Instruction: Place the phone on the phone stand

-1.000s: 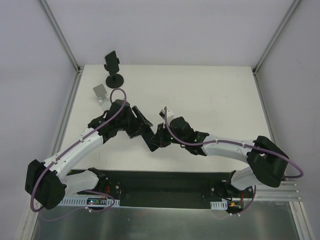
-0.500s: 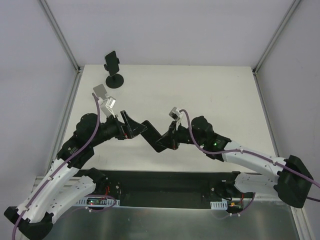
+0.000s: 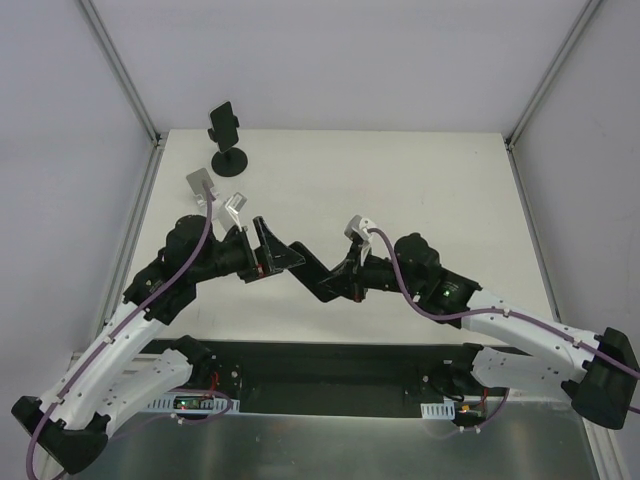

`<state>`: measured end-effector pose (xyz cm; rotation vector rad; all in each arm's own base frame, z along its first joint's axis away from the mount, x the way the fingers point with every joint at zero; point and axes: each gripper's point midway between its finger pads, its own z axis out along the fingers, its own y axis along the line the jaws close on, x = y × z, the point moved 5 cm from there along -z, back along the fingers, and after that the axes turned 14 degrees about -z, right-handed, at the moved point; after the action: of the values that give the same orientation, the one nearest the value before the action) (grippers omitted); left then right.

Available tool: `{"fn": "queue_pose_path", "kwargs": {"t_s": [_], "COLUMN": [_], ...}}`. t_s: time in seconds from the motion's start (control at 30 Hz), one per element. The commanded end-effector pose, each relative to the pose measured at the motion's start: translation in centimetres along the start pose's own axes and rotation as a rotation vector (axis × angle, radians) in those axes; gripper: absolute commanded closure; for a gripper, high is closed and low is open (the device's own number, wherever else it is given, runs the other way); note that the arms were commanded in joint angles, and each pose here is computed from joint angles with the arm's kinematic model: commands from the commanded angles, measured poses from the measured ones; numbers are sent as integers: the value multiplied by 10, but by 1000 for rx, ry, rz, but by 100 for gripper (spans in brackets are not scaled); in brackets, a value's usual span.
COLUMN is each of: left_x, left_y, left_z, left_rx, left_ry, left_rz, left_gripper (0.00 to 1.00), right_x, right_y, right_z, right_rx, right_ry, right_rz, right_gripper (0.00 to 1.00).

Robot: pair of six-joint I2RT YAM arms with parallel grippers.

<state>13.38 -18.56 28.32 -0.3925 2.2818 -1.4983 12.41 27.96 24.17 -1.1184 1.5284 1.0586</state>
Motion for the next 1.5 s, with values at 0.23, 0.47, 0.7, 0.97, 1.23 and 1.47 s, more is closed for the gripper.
{"fn": "queue_pose_path", "kwargs": {"t_s": [0.23, 0.47, 0.7, 0.97, 1.23, 1.47], "left_x": [-11, -18, -27, -30, -32, -43], "left_y": [-20, -22, -26, -31, -31, -30], "left_z": [0, -4, -1, 7, 10, 7], "left_rx": [5, -14, -39, -48, -60, -97], "left_ry": [-136, -218, -298, -311, -322, -396], "left_rz": [-76, -22, 23, 63, 73, 141], "left_gripper": [5, 5, 11, 12, 32, 100], "right_x": [-56, -61, -64, -65, -64, -60], "right_y": [2, 3, 4, 7, 8, 7], "right_z": [24, 20, 25, 30, 33, 33], "right_rx": [184, 237, 271, 254, 252, 269], "right_ry": [-117, -86, -85, -80, -74, -52], "right_rz": [-46, -45, -48, -47, -45, -12], "right_gripper": [100, 100, 99, 100, 100, 29]}}
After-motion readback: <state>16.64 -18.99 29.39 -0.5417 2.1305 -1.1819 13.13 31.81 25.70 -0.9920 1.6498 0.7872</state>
